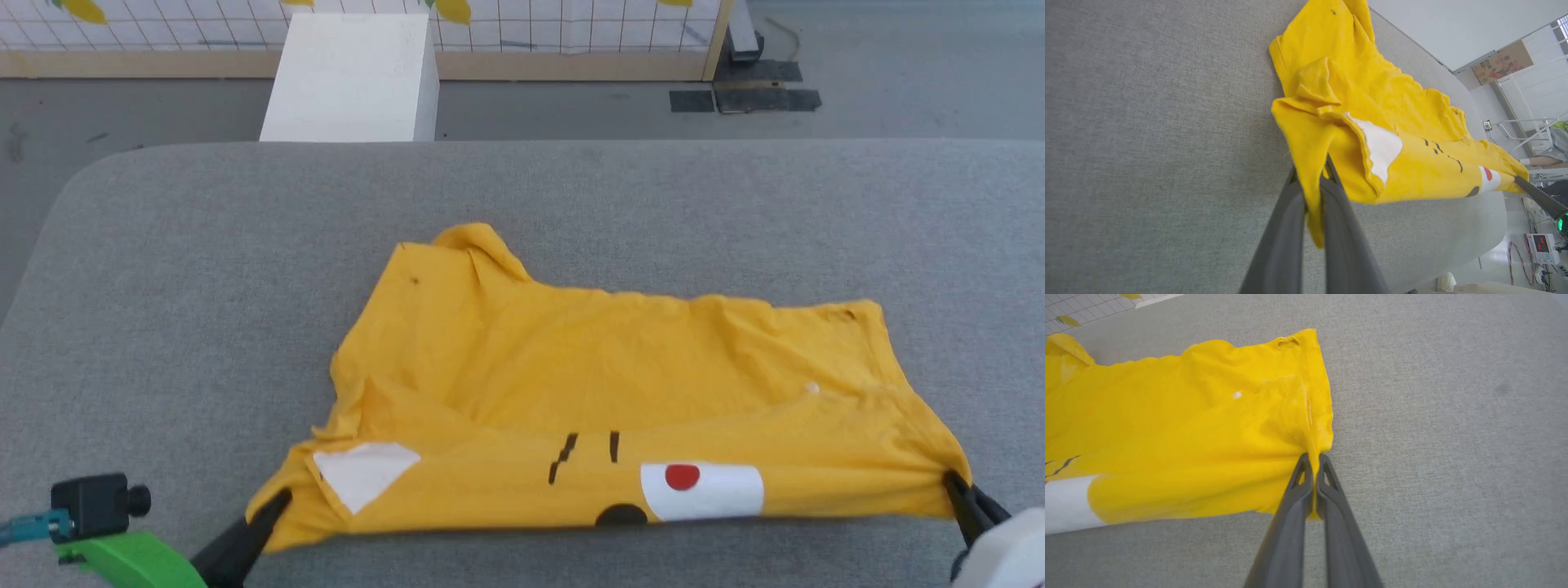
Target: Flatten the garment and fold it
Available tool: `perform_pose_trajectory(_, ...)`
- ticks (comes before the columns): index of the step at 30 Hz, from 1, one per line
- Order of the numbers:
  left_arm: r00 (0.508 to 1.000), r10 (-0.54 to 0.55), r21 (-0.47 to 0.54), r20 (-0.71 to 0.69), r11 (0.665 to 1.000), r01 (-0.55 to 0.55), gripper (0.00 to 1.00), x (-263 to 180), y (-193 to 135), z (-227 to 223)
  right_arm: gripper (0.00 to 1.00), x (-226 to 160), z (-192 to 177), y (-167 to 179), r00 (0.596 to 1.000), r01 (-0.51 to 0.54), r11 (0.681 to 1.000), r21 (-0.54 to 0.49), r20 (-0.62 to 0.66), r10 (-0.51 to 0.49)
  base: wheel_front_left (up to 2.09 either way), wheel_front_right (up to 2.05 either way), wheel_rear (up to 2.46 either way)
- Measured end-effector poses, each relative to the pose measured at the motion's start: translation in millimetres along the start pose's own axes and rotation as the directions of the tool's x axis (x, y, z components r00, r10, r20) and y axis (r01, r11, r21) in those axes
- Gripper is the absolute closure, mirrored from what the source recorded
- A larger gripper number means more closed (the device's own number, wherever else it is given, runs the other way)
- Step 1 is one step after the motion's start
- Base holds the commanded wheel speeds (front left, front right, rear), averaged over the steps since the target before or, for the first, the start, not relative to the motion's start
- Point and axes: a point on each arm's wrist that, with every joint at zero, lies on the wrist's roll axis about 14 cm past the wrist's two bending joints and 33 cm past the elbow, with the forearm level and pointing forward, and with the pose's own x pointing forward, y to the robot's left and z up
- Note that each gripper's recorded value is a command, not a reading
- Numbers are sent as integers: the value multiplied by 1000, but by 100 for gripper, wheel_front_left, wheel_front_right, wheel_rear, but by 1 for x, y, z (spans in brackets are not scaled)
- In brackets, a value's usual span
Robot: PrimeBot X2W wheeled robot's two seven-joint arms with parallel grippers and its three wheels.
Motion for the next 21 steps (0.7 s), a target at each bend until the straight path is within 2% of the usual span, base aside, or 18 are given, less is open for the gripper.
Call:
perform_pose_trajectory(10, 981, -4, -132, -195, 991, -23, 100, -21, -4, -57, 100, -17, -43, -15, 988, 27, 998, 59, -151, -17, 0, 0, 0)
perform_pose_trajectory(21, 951, 79, -216, -299, 965, -149, 100, -26, 27, -95, 100, -11, -94, -14, 958, 33, 996, 85, -285, -8, 0, 0, 0)
